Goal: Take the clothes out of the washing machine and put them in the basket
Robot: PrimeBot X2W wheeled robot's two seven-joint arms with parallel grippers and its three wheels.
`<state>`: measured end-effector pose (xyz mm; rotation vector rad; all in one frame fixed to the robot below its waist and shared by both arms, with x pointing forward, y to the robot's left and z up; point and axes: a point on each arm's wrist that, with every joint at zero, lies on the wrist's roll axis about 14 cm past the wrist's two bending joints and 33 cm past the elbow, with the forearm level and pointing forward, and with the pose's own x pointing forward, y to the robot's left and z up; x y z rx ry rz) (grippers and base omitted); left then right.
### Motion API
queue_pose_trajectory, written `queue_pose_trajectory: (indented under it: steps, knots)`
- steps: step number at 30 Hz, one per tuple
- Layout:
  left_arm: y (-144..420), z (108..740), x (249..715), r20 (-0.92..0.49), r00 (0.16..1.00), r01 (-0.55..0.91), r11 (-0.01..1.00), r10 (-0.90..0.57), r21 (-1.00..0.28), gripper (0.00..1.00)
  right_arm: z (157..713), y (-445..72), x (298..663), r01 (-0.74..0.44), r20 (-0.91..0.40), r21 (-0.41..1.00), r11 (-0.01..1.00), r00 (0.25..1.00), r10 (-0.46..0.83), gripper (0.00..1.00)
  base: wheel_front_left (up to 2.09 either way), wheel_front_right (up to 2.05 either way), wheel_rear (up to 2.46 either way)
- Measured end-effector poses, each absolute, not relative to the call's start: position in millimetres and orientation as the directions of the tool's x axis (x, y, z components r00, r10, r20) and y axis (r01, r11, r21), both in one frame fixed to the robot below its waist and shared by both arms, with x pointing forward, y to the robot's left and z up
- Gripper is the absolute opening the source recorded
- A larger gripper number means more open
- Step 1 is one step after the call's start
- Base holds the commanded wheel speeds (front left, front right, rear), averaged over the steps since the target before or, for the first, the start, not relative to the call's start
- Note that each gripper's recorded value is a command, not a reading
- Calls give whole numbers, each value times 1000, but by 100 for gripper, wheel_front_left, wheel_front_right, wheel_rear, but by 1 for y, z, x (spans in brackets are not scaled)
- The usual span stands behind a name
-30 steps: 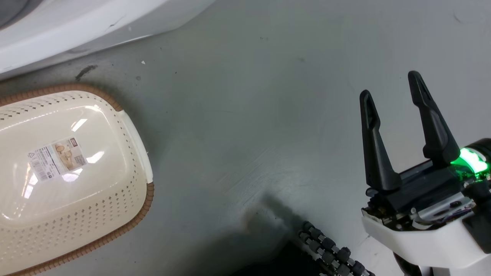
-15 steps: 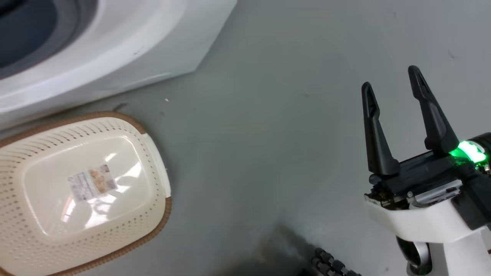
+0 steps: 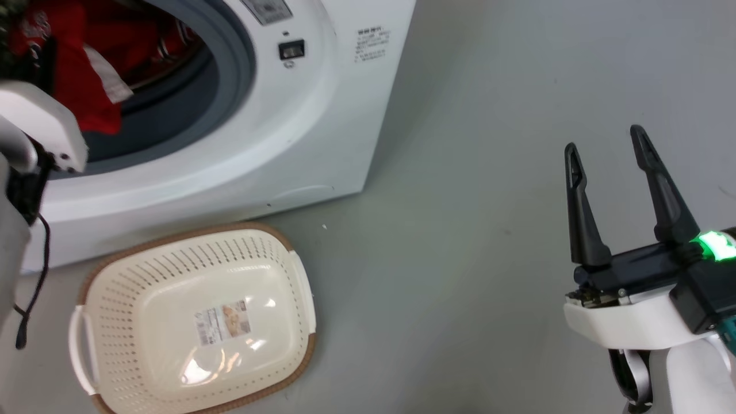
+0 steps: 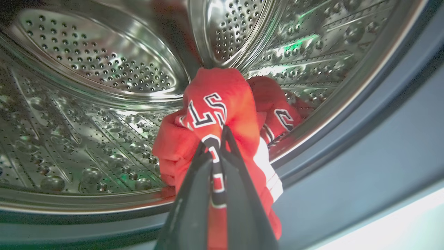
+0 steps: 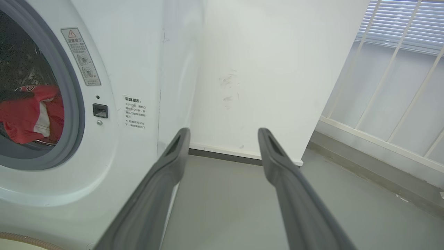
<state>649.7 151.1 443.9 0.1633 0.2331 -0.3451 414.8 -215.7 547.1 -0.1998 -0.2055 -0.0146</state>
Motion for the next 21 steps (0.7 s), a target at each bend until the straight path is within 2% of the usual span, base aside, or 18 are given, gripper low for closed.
queue_pose_trajectory:
  steps: [5, 16, 21]
  knots:
    - [145, 482, 617, -171, 926, 357, 928, -337, 104, 0, 564, -205, 402, 15, 249, -187, 982, 968, 33, 100, 0, 0, 0]
    - [139, 581, 541, 128, 929, 333, 936, -346, 116, 0, 593, -186, 378, -22, 327, -179, 984, 942, 81, 100, 0, 0, 0]
    - [137, 594, 502, 190, 919, 329, 938, -346, 112, 0, 602, -183, 370, -28, 354, -166, 986, 931, 86, 100, 0, 0, 0]
